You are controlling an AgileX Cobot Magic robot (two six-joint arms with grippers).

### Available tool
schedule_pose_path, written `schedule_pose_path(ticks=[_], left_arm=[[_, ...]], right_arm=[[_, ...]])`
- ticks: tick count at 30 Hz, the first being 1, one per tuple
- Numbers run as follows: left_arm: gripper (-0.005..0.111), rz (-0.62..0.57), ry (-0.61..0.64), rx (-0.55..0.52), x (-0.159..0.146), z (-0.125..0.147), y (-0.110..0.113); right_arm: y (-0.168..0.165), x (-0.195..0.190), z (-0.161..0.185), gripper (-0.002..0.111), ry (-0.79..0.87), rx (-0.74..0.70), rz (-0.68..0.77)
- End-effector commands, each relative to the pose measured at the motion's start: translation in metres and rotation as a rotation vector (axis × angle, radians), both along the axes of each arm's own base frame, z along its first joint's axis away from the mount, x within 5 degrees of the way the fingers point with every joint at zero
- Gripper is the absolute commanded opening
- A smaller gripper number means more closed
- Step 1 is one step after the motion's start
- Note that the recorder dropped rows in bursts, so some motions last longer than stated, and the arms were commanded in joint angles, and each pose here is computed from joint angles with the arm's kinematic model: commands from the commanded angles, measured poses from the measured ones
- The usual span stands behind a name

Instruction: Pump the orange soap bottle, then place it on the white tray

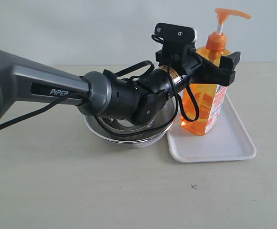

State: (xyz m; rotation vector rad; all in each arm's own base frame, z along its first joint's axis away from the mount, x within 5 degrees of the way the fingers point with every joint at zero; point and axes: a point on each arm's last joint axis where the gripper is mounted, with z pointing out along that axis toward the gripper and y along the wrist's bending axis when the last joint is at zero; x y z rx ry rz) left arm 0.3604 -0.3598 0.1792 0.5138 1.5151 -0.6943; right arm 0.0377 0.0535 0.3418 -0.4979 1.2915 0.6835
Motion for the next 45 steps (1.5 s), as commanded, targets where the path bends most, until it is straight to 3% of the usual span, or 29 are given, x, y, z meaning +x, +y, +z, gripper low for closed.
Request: schedule_pose_path(ticks=[1, 8, 26, 34, 45], left_arm=[[0.097, 0.002, -0.006, -0.022, -0.001, 0.012, 0.000], [0.097, -0.004, 0.015, 0.072, -0.005, 0.028, 0.003], [0.097, -0.044, 0.215, 0.372, -0.033, 0.088, 0.029], [0.097, -0.045, 0.254, 0.390, -0.056, 0.100, 0.053], [0.097, -0.028, 0.323, 0.320, -0.122, 0.119, 0.118]], right_arm=[[0.000, -0.001, -0.001, 0.001, -0.002, 0.002, 0.003], [0.000, -0.001, -0.001, 0.001, -0.002, 0.002, 0.003], [0.000, -0.001, -0.001, 0.001, -0.002, 0.003, 0.001], [0.000, -0.001, -0.001, 0.001, -0.002, 0.004, -0.001], [0.000, -0.001, -0.001, 0.001, -0.002, 0.004, -0.001]])
